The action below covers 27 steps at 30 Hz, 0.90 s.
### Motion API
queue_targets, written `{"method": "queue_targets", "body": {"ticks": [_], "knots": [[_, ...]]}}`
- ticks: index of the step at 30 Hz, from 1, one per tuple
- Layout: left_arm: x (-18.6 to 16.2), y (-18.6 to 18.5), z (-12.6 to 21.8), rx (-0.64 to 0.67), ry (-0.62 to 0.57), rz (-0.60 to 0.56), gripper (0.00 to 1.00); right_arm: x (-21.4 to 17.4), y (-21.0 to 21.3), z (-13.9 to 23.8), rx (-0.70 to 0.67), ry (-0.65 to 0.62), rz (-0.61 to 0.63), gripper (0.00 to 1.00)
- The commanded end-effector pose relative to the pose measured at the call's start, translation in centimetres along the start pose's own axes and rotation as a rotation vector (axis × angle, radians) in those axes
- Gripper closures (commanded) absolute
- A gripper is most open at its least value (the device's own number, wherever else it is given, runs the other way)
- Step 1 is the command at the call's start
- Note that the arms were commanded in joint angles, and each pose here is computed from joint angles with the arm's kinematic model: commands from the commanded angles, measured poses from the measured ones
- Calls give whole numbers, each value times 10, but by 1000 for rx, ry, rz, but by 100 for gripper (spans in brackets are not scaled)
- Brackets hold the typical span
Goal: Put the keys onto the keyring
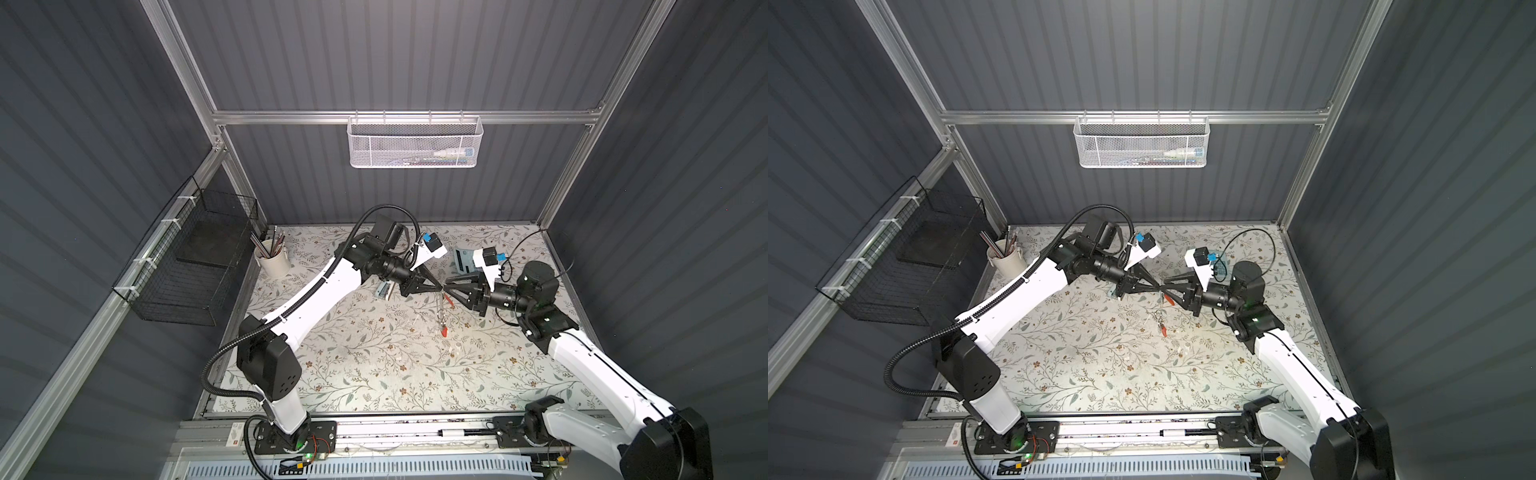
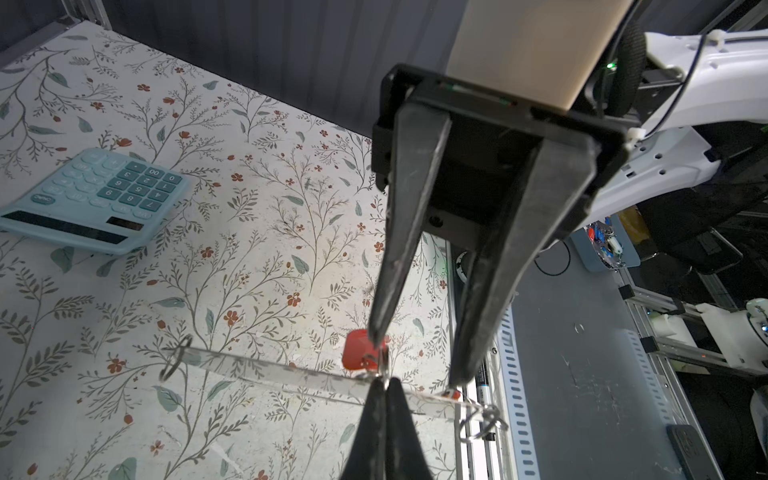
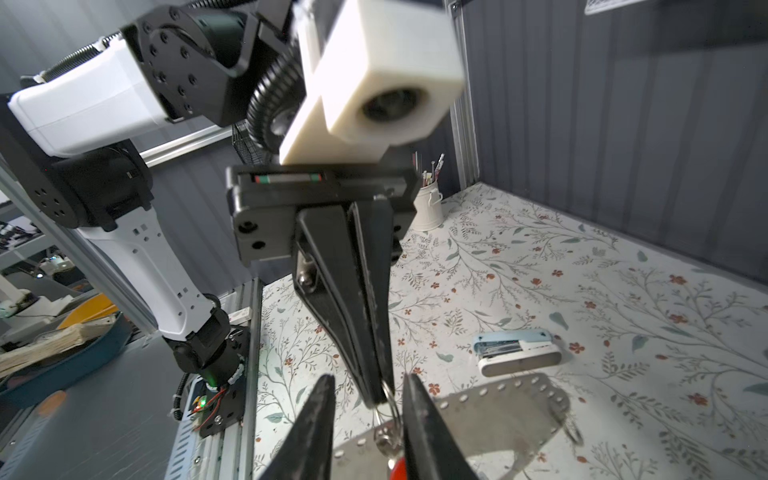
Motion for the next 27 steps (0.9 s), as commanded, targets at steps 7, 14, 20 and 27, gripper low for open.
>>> {"method": "queue_targets", "body": {"ticks": [7,14,20,27], "knots": [[19,-23,19,11,-291,-90,100,15,-8,25,-90,-123,-69,54],[21,-27,27,25,-451,-107,100,11,-4,25,-56,-132,-104,55],[23,-29,28,2,-552,-102,100,10,1,20,-5,-134,-105,57],[24,-35,22,-30,-599,-117,100,12,2,14,28,-137,-94,61]]}}
Point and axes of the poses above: each gripper's point midway between its finger pads, its own z axis back along the fingers, its own y axis along the line the jaws close on, x = y × z, the point moved 5 cm from there along z, back along the fingers, and after that the axes turned 6 degrees about z, right-handed, at the moved point
